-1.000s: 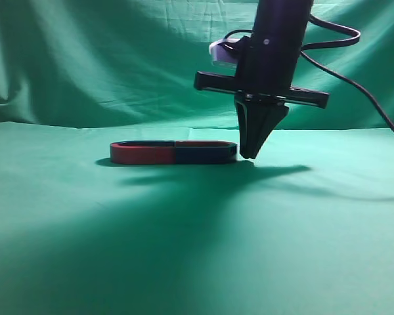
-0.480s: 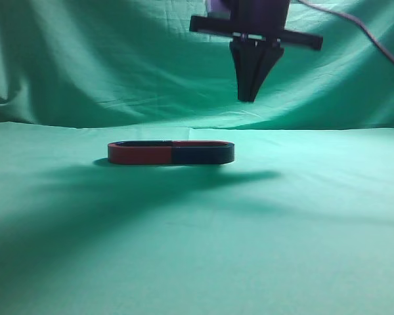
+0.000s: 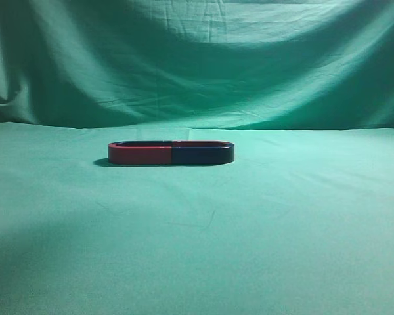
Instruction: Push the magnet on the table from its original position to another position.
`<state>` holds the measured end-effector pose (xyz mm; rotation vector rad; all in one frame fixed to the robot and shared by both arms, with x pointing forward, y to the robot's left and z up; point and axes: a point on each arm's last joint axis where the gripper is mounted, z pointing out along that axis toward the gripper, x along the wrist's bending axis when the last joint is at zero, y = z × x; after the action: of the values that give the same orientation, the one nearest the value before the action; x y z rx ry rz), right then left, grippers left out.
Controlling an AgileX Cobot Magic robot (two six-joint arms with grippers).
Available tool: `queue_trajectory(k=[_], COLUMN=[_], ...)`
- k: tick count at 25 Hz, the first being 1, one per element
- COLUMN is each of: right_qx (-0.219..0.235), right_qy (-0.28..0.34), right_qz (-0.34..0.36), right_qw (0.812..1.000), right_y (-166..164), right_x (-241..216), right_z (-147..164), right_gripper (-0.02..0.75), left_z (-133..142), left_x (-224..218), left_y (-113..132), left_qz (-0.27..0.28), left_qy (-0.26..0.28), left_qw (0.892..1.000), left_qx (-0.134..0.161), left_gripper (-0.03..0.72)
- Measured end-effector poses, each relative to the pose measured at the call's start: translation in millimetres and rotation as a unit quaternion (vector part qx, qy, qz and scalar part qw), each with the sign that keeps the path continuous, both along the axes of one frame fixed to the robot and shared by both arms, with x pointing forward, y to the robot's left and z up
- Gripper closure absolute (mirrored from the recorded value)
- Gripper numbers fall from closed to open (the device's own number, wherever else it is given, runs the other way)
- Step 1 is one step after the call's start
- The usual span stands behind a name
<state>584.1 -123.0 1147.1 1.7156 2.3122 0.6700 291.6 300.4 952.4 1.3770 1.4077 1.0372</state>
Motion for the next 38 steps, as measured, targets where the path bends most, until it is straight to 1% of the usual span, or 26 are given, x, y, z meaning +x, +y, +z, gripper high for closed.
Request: queue_trajectory(k=[1, 4, 8, 15, 17, 19, 22, 26, 31, 33, 35, 38], right_qx=[0.000, -0.006, -0.005, -0.004, -0.002, 0.007, 0.029, 0.062, 0.076, 0.082, 0.078, 0.074], right_qy=[-0.016, -0.046, -0.073, -0.091, -0.090, -0.105, -0.144, -0.201, -0.220, -0.245, -0.275, -0.334], right_qz=[-0.002, -0.012, -0.028, -0.047, -0.051, -0.051, -0.051, -0.051, -0.054, -0.055, -0.057, -0.054], right_qw=[1.000, 0.999, 0.997, 0.995, 0.995, 0.993, 0.988, 0.976, 0.971, 0.965, 0.956, 0.938], right_y=[-6.7, -26.8, -53.0, -91.8, -101.2, -109.7, -122.9, -140.4, -160.1, -165.9, -170.3, -174.1], right_x=[-10.6, -42.5, -87.5, -159.2, -178.1, -195.4, -222.5, -258.6, -298.6, -308.2, -311.3, -311.6], right_z=[12.8, 37.4, 57.1, 56.8, 49.5, 42.8, 29.5, 10.7, -13.3, -21.2, -33.0, -52.8], right_gripper=[0.738, 0.738, 0.738, 0.738, 0.738, 0.738, 0.738, 0.738, 0.738, 0.738, 0.738, 0.738], left_z=[0.0, 0.0, 0.0, 0.0, 0.0, 0.0, 0.0, 0.0, 0.0, 0.0, 0.0, 0.0], left_x=[0.0, 0.0, 0.0, 0.0, 0.0, 0.0, 0.0, 0.0, 0.0, 0.0, 0.0, 0.0], left_y=[0.0, 0.0, 0.0, 0.0, 0.0, 0.0, 0.0, 0.0, 0.0, 0.0, 0.0, 0.0], left_qz=[0.000, 0.000, 0.000, 0.000, 0.000, 0.000, 0.000, 0.000, 0.000, 0.000, 0.000, 0.000], left_qy=[0.000, 0.000, 0.000, 0.000, 0.000, 0.000, 0.000, 0.000, 0.000, 0.000, 0.000, 0.000], left_qw=[1.000, 1.000, 1.000, 1.000, 1.000, 1.000, 1.000, 1.000, 1.000, 1.000, 1.000, 1.000], left_qx=[0.000, 0.000, 0.000, 0.000, 0.000, 0.000, 0.000, 0.000, 0.000, 0.000, 0.000, 0.000], left_gripper=[0.316, 0.316, 0.316, 0.316, 0.316, 0.316, 0.316, 0.316, 0.316, 0.316, 0.316, 0.316])
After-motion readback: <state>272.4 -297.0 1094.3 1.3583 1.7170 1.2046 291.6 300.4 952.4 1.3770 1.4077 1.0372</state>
